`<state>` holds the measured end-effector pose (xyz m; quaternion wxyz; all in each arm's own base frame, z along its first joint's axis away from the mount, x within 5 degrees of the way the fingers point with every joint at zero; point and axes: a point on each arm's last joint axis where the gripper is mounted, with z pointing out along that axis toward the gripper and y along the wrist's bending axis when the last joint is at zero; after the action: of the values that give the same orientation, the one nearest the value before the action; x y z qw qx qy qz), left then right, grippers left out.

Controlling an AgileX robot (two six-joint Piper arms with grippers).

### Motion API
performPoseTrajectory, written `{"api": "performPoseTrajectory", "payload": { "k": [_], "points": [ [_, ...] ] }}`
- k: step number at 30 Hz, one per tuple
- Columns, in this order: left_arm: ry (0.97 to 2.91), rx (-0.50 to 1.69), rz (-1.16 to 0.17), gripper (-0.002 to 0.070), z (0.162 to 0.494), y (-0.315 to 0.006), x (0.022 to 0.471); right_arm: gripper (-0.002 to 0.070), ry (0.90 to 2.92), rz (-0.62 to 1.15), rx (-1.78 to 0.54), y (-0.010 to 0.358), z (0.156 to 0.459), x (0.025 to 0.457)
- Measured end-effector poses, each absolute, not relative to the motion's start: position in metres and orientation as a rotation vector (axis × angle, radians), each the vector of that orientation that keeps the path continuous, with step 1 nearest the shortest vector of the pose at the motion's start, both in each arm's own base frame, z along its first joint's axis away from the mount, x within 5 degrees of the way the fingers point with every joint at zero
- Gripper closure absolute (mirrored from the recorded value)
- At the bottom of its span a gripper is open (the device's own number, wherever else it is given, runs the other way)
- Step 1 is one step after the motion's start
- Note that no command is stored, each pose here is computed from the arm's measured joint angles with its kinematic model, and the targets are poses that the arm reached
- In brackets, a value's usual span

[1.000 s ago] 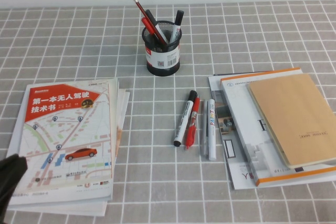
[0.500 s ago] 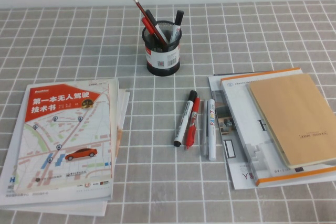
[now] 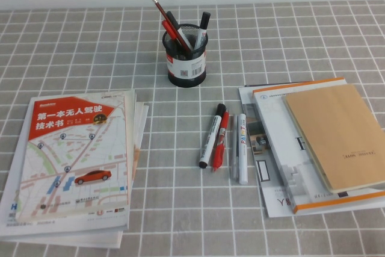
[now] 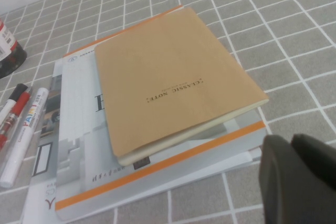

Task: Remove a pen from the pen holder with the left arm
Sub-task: 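Take a marker out of the pen holder and lay it on the table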

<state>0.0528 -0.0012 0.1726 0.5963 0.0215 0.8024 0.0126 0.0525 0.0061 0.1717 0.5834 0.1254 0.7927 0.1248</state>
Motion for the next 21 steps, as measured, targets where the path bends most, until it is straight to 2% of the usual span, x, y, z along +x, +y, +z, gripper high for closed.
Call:
{"api": "performPoseTrajectory", "payload": {
  "k": [21],
  "points": [
    [1.881, 0.055, 0.031, 0.0675, 0.1707, -0.0013, 0.0524, 0.0689, 1.85, 0.291, 0.293, 0.0061, 0.1717, 0.0525]
  ]
}}
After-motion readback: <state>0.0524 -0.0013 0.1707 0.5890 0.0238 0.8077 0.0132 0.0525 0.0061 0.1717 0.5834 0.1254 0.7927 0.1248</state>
